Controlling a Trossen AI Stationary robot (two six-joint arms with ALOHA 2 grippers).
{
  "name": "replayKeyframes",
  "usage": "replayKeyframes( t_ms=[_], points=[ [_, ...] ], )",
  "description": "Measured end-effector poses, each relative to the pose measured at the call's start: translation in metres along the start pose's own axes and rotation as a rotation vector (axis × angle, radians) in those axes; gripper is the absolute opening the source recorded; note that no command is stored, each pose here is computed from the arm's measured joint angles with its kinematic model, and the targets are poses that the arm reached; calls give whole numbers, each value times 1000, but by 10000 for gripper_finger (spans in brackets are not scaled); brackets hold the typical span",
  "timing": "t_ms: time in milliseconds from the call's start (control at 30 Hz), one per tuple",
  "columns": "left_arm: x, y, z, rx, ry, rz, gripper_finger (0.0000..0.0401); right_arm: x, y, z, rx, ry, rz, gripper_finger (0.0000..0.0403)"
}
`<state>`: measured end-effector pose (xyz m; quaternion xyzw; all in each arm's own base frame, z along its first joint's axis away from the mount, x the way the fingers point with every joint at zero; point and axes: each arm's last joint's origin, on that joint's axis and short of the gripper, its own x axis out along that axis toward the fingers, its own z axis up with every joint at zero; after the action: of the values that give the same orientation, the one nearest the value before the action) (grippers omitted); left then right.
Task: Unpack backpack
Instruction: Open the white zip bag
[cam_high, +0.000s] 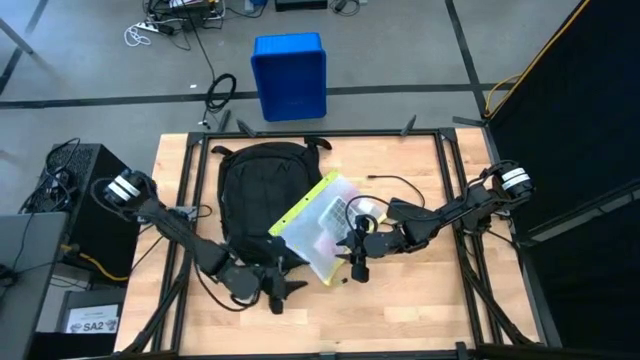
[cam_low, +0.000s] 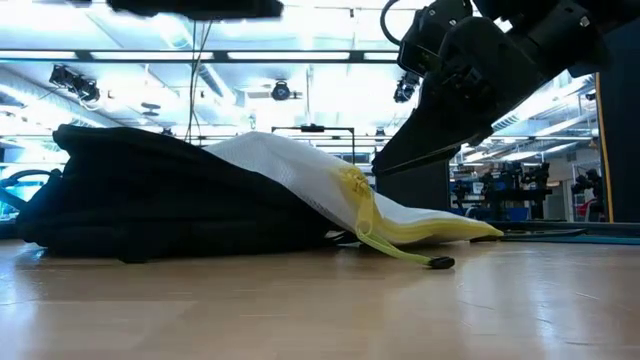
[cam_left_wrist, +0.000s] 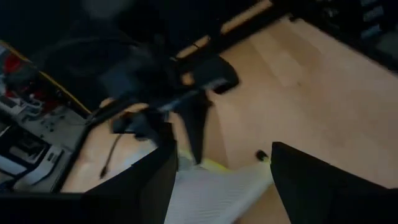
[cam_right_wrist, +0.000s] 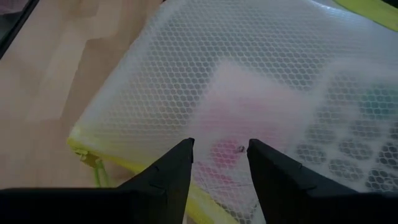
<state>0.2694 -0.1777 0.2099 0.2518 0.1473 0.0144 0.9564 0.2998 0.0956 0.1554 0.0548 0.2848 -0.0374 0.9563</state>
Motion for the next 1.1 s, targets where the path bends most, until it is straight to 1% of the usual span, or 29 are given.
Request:
replayKeyframes(
  t_ms=[67, 133, 333, 500, 633, 867, 967, 1100],
  points=[
    [12, -11, -3, 26, 18, -10, 223, 0, 0, 0, -3, -3, 2, 135],
    [25, -22, -9, 79, 56, -14, 223, 0, 0, 0, -11, -2, 4, 135],
    [60, -52, -12, 267, 139, 46, 223, -1, 3, 0, -19, -1, 14, 129],
    [77, -66, -15, 379, 244, 48, 223, -1, 3, -1, -22, 5, 16, 130],
    [80, -66, -16, 367, 311, 47, 223, -1, 3, -1, -22, 6, 16, 129],
    [89, -55, -21, 354, 341, 71, 223, -1, 3, -1, -16, 5, 17, 127],
    [93, -49, -25, 368, 367, 77, 222, -1, 3, -1, -12, 1, 19, 128],
    [96, -43, -29, 375, 394, 83, 210, -1, 4, -1, 4, 12, 54, 125]
  ],
)
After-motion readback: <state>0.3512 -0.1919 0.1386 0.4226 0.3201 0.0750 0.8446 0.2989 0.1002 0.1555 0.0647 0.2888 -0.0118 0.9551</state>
